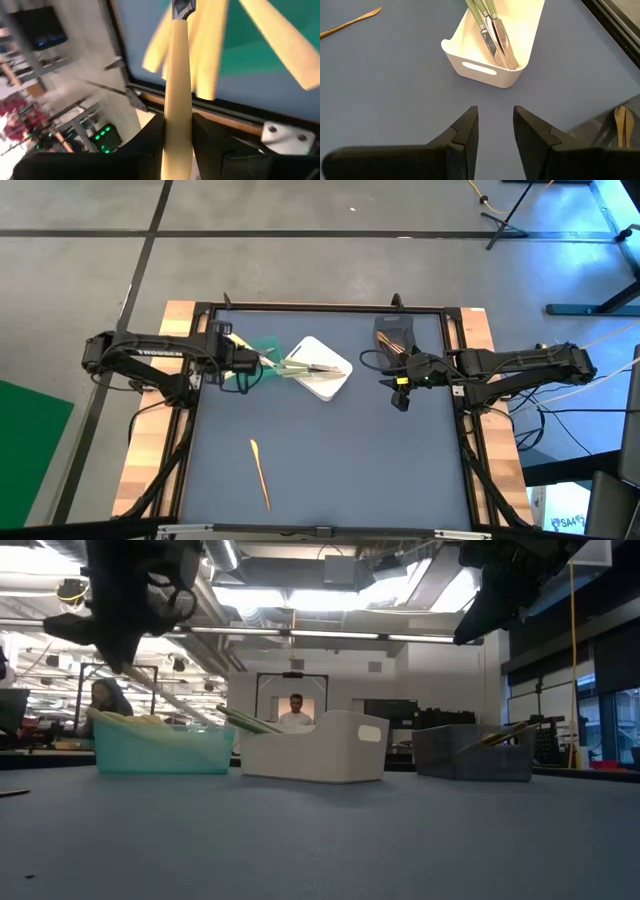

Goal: Sort silverware by color (type)
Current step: Put the yellow table knife into the green bin

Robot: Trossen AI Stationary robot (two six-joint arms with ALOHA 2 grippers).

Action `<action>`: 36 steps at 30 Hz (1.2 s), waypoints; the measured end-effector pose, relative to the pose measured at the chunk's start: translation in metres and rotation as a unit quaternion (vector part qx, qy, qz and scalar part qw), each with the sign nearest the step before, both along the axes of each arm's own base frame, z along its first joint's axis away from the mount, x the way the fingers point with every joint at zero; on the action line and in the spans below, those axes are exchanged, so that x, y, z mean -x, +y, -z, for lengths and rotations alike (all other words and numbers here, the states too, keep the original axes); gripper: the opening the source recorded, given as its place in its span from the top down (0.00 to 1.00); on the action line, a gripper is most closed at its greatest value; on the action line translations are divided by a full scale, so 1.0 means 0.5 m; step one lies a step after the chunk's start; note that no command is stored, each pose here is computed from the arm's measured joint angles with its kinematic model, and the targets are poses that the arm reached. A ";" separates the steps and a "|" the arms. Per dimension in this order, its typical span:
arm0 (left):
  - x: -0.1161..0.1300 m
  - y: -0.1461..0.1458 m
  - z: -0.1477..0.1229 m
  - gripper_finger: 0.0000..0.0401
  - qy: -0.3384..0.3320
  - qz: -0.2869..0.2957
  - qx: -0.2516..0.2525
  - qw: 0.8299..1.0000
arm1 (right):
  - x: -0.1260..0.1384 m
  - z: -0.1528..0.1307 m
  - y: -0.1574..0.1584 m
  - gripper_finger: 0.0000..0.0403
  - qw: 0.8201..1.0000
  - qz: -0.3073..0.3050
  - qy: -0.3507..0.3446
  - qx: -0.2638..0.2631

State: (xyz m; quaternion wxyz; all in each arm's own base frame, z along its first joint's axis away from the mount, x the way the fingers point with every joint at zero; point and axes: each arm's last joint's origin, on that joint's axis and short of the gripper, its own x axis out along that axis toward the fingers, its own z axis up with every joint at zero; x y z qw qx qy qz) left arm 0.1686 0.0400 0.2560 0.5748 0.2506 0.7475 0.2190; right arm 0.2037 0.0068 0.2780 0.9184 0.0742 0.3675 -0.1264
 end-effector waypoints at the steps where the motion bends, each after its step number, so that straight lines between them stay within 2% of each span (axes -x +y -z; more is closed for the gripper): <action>1: 0.000 0.001 0.005 0.81 0.007 0.007 0.010 1.000 | 0.000 0.000 0.000 0.73 1.000 0.000 0.000 0.000; 7: 0.001 0.004 0.041 0.81 0.031 0.043 0.048 0.997 | 0.000 0.000 0.000 0.73 1.000 0.000 0.000 0.000; 11: 0.001 0.007 0.060 0.81 0.031 0.052 0.054 0.997 | 0.000 0.000 0.000 0.73 1.000 0.000 0.000 0.000; 21: -0.009 0.010 0.087 0.80 -0.007 0.054 0.046 0.997 | 0.000 0.000 0.000 0.73 1.000 0.000 0.000 0.000; 28: -0.011 0.008 0.104 0.77 -0.027 0.053 0.072 0.996 | 0.000 0.000 0.000 0.73 1.000 0.000 0.000 0.000; 36: -0.010 0.007 0.109 0.74 -0.038 0.037 0.071 0.996 | 0.000 0.000 0.000 0.73 1.000 0.000 0.000 0.000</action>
